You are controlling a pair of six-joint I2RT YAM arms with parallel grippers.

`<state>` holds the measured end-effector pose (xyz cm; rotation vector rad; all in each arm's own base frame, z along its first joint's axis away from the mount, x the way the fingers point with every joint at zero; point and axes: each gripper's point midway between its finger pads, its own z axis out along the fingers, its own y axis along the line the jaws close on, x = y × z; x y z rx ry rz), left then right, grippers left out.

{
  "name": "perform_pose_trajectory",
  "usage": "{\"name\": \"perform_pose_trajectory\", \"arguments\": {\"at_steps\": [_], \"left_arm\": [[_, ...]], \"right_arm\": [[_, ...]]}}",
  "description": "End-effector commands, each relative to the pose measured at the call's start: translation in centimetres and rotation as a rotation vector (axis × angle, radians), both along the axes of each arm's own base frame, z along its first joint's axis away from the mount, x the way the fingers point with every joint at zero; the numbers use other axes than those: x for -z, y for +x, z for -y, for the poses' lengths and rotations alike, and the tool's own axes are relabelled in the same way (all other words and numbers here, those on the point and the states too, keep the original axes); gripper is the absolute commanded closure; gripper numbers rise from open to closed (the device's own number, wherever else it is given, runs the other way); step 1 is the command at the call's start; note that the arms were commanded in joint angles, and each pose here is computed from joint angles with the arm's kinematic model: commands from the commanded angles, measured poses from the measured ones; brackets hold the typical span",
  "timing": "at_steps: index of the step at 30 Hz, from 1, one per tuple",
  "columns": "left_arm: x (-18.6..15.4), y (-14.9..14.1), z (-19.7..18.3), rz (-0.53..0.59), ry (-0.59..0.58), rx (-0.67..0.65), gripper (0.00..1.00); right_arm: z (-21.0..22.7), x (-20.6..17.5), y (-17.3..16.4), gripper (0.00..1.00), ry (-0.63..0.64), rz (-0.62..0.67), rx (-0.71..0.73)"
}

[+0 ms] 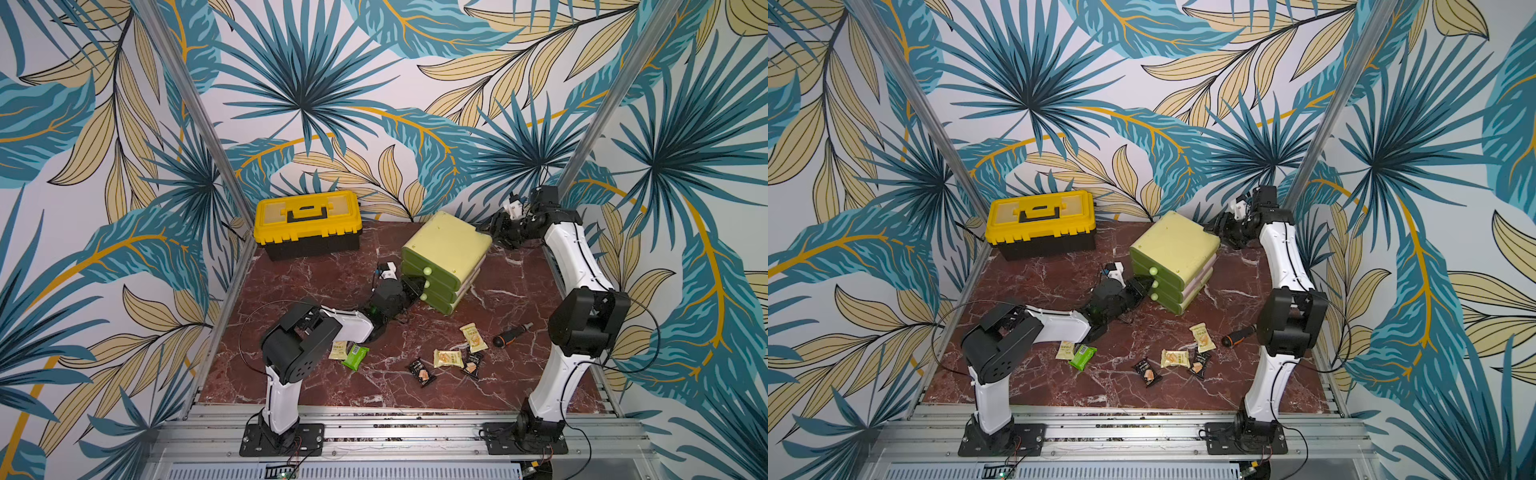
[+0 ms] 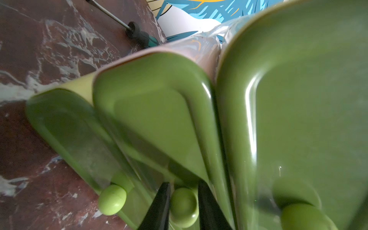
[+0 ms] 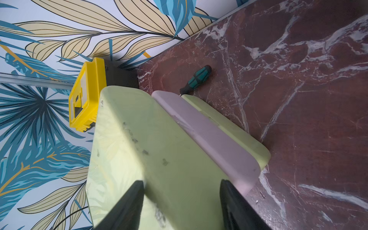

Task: Take the cookies out of the drawer
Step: Close the drawer of the storage box.

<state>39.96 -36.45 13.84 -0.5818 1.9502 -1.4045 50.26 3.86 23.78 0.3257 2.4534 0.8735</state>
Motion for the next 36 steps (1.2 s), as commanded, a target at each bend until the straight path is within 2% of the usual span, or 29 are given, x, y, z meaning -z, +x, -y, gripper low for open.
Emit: {"name": "perform_pose_trajectory", "arguments": {"at_steps": [1, 4, 6, 11, 13, 18, 22, 25, 28, 33, 36], "left_arm": [[-2.0, 0.5, 1.1, 0.044, -0.007, 0.02, 0.73], [-1.9, 0.1, 0.3, 0.032, 0.003, 0.0, 0.71], [-1.8, -0.3, -0.8, 0.023, 0.017, -0.029, 0.69], [-1.7, -2.2, -5.0, 0.004, 0.104, -0.124, 0.6], [-1.5, -3.1, -6.6, -0.003, 0.134, -0.155, 0.58], [-1.3, -4.8, -10.6, -0.02, 0.188, -0.245, 0.56], [-1.7, -5.2, -14.4, -0.016, 0.302, -0.323, 0.5], [-1.8, -4.2, -17.7, -0.051, 0.347, -0.354, 0.48], [-2.6, -2.7, -19.5, -0.033, 0.358, -0.356, 0.47], [-3.7, -1.1, -20.7, -0.01, 0.384, -0.351, 0.46], [-3.7, -0.7, -21.1, -0.009, 0.388, -0.357, 0.45]], "right_arm": [[-3.5, -0.3, -2.1, 0.36, 0.063, -0.045, -0.081], [-4.4, -0.5, -1.9, 0.36, 0.059, -0.038, -0.086], [-3.9, -1.5, -1.3, 0.35, 0.024, -0.005, -0.04], [1.0, -3.9, 0.0, 0.3, -0.113, 0.09, 0.275], [2.9, -3.3, -0.2, 0.3, -0.159, 0.078, 0.386], [4.9, -1.3, -1.4, 0.3, -0.178, 0.045, 0.521], [7.6, 0.0, -3.2, 0.3, -0.202, 0.015, 0.638], [8.4, 1.8, -4.6, 0.31, -0.225, -0.033, 0.672], [7.9, 4.5, -5.3, 0.32, -0.211, -0.096, 0.653], [5.2, 7.3, -3.3, 0.33, -0.091, -0.143, 0.539], [5.3, 8.0, -2.3, 0.33, -0.094, -0.13, 0.538]]}}
